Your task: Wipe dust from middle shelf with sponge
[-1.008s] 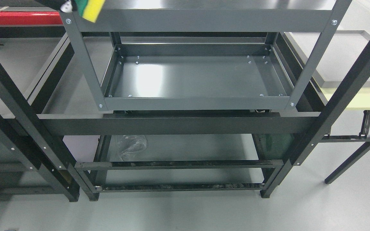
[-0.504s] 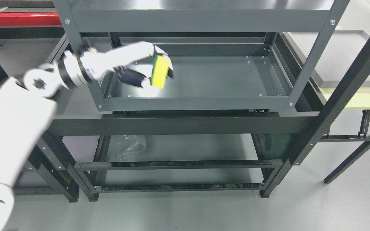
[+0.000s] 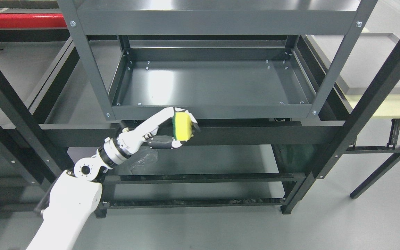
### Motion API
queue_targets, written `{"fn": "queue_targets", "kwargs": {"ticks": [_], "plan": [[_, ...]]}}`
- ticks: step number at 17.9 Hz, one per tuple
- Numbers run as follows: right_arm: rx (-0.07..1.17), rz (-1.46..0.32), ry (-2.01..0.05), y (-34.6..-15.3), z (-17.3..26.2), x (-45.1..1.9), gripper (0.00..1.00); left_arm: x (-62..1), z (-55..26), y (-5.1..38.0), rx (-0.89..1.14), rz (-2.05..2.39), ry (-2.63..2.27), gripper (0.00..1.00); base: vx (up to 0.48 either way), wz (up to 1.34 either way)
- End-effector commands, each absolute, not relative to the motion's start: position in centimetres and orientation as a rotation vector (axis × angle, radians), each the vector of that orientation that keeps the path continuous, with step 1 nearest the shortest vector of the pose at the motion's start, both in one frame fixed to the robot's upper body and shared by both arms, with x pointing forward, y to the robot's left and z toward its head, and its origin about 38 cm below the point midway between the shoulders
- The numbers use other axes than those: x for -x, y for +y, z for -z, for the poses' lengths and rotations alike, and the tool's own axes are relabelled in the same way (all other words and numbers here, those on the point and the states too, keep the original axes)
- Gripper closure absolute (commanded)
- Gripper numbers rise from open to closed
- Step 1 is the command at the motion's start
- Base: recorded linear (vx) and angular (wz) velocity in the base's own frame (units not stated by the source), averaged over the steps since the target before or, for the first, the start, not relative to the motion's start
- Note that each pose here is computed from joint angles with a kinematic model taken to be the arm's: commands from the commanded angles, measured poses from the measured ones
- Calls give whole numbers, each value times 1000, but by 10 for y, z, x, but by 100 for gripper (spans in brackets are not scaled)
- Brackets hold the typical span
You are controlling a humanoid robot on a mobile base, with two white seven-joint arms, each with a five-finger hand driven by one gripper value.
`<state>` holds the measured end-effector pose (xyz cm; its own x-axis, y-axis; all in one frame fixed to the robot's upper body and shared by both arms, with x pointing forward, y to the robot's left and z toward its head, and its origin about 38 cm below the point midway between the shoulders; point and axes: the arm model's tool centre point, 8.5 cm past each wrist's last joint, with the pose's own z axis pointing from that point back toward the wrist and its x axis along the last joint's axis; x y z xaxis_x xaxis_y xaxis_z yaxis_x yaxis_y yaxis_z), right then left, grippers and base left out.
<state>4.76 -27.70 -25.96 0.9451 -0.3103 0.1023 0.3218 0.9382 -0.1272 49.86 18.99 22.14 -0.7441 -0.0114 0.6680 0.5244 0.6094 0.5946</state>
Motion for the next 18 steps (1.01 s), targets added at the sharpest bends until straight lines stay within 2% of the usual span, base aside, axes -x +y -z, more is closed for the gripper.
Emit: {"fn": "queue_targets", "kwargs": {"ticks": [1, 3, 8, 13, 18], "plan": [[152, 324, -29, -287, 259, -46, 0, -480, -228, 348, 2, 539, -2354, 100, 0, 0], [152, 324, -29, -287, 259, -46, 0, -462, -223, 412, -155, 382, -2309, 100, 0, 0], [152, 324, -30, -287, 259, -47, 0, -414, -197, 529, -406, -71, -2066, 99, 0, 0], [152, 324, -29, -287, 259, -46, 0, -347, -206, 611, -615, -157, -1981, 98, 0, 0], [152, 324, -30, -287, 259, -47, 0, -261, -220, 670, -827, -106, -1931, 98, 0, 0]]}}
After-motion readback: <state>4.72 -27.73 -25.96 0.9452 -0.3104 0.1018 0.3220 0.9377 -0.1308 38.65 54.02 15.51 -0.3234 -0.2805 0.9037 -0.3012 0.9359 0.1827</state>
